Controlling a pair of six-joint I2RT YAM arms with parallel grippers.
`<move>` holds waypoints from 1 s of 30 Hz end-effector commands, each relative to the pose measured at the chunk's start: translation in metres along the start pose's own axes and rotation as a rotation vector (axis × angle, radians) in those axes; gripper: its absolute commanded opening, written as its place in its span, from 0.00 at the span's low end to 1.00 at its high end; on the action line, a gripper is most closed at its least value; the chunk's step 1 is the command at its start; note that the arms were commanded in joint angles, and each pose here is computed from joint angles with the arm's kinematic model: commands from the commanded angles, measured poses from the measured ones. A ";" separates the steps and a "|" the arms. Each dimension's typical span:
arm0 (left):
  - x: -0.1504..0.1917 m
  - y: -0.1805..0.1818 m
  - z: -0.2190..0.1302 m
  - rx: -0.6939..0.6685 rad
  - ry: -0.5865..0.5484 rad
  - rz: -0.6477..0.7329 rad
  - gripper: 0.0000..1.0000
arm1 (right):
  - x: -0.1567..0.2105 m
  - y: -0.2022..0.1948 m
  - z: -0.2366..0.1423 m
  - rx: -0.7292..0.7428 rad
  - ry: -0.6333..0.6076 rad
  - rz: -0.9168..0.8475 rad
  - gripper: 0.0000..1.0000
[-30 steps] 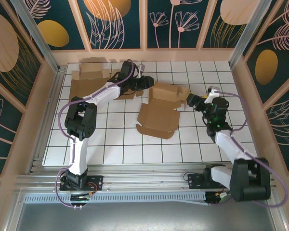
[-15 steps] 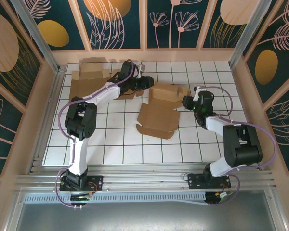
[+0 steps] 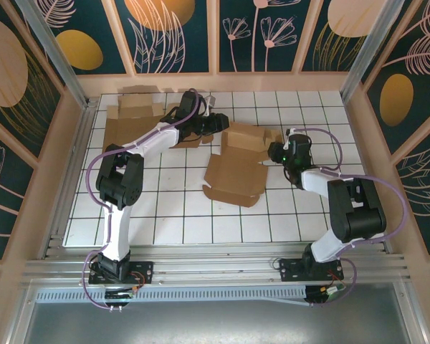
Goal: Fold the paper box
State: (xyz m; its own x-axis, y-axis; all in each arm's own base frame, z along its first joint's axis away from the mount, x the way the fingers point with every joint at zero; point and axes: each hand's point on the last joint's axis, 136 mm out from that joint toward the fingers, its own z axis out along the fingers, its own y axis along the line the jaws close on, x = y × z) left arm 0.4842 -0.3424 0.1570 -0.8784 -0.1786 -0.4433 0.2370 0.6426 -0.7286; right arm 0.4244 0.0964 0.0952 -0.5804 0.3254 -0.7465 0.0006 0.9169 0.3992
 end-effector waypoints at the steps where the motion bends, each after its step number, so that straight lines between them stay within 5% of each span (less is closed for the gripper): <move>1: 0.004 -0.005 -0.005 -0.009 0.010 0.007 0.41 | -0.008 0.008 0.002 -0.002 0.014 0.069 0.24; 15: 0.006 -0.008 0.002 0.000 0.018 0.006 0.41 | -0.020 0.039 -0.005 -0.043 0.096 0.406 0.18; 30: 0.009 -0.011 0.008 0.005 0.026 0.005 0.41 | -0.019 0.079 -0.001 -0.028 0.088 0.201 0.22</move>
State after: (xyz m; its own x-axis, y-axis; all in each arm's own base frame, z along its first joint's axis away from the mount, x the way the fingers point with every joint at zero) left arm 0.4900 -0.3416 0.1607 -0.8622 -0.1980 -0.4664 0.2335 0.6616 -0.7126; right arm 0.4201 0.1490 0.1123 -0.6782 0.5108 -0.5283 0.1780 0.8117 0.5563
